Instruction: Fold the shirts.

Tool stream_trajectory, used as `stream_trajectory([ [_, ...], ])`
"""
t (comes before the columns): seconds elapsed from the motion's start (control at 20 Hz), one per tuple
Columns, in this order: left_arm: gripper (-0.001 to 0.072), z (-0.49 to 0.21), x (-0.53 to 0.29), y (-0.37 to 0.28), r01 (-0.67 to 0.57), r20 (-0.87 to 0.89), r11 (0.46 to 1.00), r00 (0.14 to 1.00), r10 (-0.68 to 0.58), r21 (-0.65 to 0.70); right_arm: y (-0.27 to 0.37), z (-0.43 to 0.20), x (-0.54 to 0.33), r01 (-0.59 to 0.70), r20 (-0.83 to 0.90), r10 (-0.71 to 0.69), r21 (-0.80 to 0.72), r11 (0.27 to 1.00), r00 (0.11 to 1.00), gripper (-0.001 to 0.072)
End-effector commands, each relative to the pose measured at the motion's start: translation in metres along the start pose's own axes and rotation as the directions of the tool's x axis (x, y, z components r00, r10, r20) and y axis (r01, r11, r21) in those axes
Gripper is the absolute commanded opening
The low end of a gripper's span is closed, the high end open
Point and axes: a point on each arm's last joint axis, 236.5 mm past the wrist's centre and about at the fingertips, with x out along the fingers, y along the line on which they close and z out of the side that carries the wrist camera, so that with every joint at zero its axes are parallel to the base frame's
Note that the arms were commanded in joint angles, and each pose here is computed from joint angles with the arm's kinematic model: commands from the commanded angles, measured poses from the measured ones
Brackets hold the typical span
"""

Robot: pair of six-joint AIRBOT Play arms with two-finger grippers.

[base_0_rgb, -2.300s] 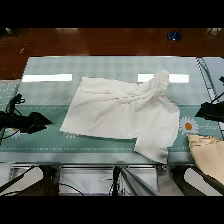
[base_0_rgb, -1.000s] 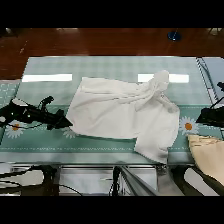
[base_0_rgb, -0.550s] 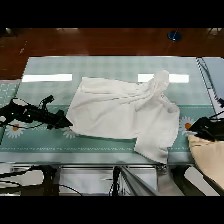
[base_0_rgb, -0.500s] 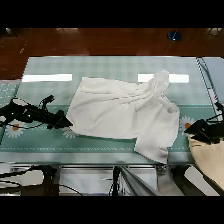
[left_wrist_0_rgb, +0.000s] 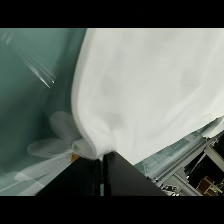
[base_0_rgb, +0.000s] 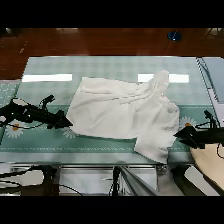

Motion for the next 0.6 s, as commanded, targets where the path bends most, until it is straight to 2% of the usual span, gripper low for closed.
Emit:
stream_trajectory([
  [0.0, 0.003, 0.001, 0.0, 0.001, -0.003, 0.005, 1.0, 1.0, 0.003, 0.003, 0.0, 0.016, 0.009, -0.02, 0.09, 0.017, 0.033, 0.999, 0.996, 0.054],
  [0.15, 0.003, 0.001, 0.0, 0.001, -0.003, 0.005, 1.0, 1.0, 0.003, 0.003, -0.003, 0.021, 0.02, -0.007, 0.125, 0.0, 0.059, 0.998, 0.992, 0.0517],
  [0.2, 0.0029, 0.001, 0.0, 0.001, -0.003, 0.005, 1.0, 1.0, 0.003, 0.003, -0.002, 0.023, 0.025, 0.006, 0.129, -0.013, 0.052, 0.999, 0.992, 0.0469],
  [0.25, 0.0029, 0.001, 0.0, 0.001, -0.003, 0.005, 1.0, 1.0, 0.003, 0.003, 0.001, 0.027, 0.03, 0.017, 0.141, -0.023, 0.042, 0.999, 0.99, 0.0467],
  [0.3, 0.003, 0.001, 0.0, 0.0, -0.002, 0.004, 1.0, 1.0, 0.002, 0.003, 0.004, 0.031, 0.033, 0.032, 0.154, -0.036, 0.025, 0.999, 0.987, 0.0425],
  [0.35, 0.003, 0.001, 0.0, 0.0, -0.001, 0.002, 1.0, 1.0, 0.001, 0.003, 0.007, 0.035, 0.036, 0.045, 0.168, -0.044, -0.001, 0.999, 0.985, 0.0184],
  [0.4, 0.0029, 0.001, 0.0, 0.0, -0.001, 0.001, 1.0, 1.0, 0.001, 0.003, 0.011, 0.039, 0.036, 0.042, 0.183, -0.04, -0.008, 0.999, 0.982, 0.0019],
  [0.55, 0.0028, 0.004, -0.005, -0.005, 0.005, 0.008, 0.999, 1.0, -0.005, 0.042, 0.045, 0.061, 0.012, -0.032, 0.256, 0.053, -0.087, 0.996, 0.965, 0.0015],
])
